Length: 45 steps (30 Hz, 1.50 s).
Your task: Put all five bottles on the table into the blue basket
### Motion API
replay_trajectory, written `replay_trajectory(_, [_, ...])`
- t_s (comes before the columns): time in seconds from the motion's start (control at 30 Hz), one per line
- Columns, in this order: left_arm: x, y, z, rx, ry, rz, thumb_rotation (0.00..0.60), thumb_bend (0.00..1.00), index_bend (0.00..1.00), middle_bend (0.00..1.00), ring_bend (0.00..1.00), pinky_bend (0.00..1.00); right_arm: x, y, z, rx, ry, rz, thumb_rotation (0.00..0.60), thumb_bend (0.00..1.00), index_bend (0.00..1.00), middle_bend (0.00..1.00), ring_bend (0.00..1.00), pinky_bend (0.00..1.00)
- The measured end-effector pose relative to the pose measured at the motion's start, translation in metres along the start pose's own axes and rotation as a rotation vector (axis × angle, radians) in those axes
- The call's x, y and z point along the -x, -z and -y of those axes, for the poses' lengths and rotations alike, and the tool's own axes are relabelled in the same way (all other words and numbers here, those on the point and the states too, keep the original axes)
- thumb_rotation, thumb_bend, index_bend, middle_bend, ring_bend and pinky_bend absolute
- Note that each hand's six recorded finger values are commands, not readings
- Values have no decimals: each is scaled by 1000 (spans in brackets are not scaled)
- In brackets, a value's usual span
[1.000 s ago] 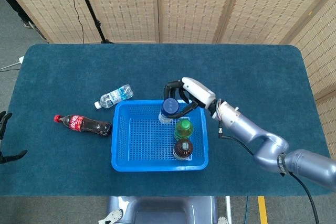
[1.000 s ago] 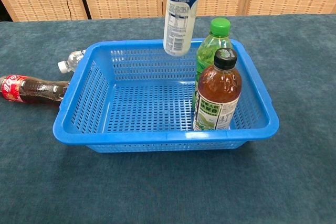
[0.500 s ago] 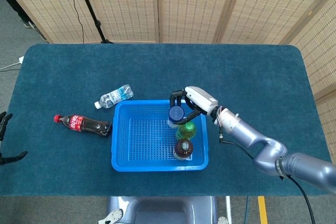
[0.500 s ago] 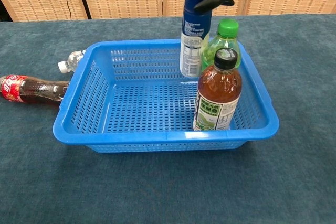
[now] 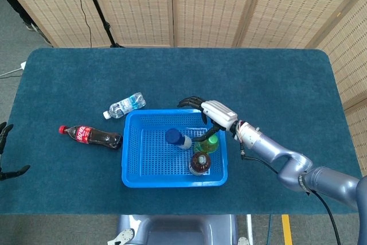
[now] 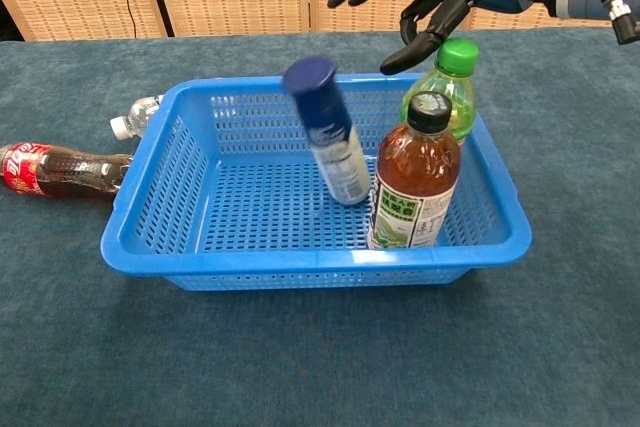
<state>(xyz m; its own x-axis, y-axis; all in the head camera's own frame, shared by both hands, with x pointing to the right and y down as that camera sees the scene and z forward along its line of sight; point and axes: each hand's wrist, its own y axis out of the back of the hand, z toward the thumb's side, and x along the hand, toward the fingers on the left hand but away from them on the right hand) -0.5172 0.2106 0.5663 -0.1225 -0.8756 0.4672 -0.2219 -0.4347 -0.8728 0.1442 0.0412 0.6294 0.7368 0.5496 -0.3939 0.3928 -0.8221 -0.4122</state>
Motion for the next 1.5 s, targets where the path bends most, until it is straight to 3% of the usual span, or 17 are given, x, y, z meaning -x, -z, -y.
replay_trajectory(0.2, [0,0,0,5,1,3,600,22,0,0,0,0,-4,-9,-9,11,31,-25,600,0,140,99,50,557])
replay_trajectory(0.33, [-1,-1,0,5,6,7,600,22,0,0,0,0,-13,-22,-28,1,75,-52,600,0,136,91,43,548])
replay_trajectory(0.4, [-1,-3,0,7,7,12,600,22,0,0,0,0,-20,-28,-40,-17,103,-60,600,0,132,86,35,499])
replay_trajectory(0.57, [-6,-8,0,5,18,29,600,22,0,0,0,0,-51,-31,-74,-111,203,-46,600,0,109,39,0,247])
replay_trajectory(0.83, [-32,-27,10,-35,101,102,600,22,0,0,0,0,-140,3,-106,-298,362,96,600,0,52,0,0,145])
replay_trajectory(0.97, [-51,-48,16,-83,153,179,600,22,0,0,0,0,-185,20,-102,-356,405,167,600,0,41,0,0,140])
replay_trajectory(1.13, [-71,-80,30,-155,217,287,600,22,0,0,0,0,-238,41,-82,-399,418,260,600,0,30,0,0,140])
replay_trajectory(1.3, [-80,-101,50,-232,266,342,600,22,0,0,0,0,-268,56,-70,-431,437,321,600,0,17,0,0,134])
replay_trajectory(1.5, [-85,-121,76,-275,309,367,600,22,0,0,0,0,-292,64,-67,-448,508,374,600,0,0,0,0,134])
